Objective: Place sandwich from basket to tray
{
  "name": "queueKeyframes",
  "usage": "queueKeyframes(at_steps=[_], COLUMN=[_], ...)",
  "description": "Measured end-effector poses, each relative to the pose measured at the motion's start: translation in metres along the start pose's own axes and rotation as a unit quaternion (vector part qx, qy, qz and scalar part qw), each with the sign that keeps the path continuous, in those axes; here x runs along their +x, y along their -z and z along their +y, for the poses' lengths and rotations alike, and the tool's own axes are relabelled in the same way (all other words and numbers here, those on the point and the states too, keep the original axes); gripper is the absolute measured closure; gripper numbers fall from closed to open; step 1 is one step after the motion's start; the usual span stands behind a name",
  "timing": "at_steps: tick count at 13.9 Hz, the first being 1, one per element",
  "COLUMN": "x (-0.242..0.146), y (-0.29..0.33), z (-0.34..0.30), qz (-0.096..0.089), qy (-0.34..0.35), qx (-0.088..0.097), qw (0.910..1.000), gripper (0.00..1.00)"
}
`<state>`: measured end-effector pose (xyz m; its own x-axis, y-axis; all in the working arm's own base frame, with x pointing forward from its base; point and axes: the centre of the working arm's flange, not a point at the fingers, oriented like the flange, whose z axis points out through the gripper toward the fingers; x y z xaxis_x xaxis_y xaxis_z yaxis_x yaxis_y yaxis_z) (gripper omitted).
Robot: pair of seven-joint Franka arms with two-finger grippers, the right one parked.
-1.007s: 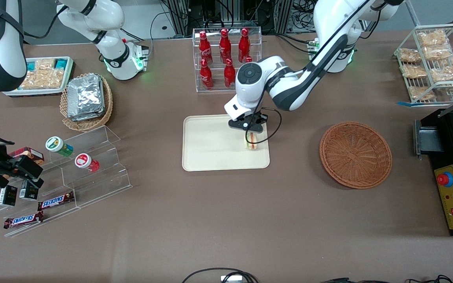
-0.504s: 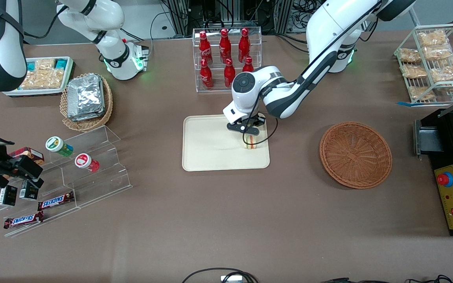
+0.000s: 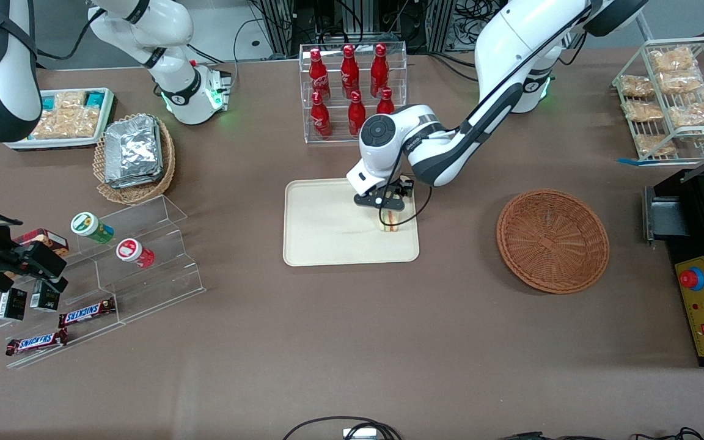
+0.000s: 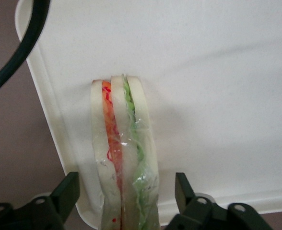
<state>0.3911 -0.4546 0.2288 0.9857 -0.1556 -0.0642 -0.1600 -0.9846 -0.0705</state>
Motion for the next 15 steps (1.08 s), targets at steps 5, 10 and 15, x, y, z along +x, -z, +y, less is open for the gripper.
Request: queueKeyframes(at_steps=[5,10,15], x=[0.056,0.122,0.144], y=[0.067,0.145,0.179], z=[-0.026,-0.120,-0.191], qz=[0.028,0.060,0.065], qy=[0.082,0.181,0.242], qx=[0.020,0.030,0.049], qw=[0.9961,0.9813,0.9668], gripper=[0.00,0.00,0.00])
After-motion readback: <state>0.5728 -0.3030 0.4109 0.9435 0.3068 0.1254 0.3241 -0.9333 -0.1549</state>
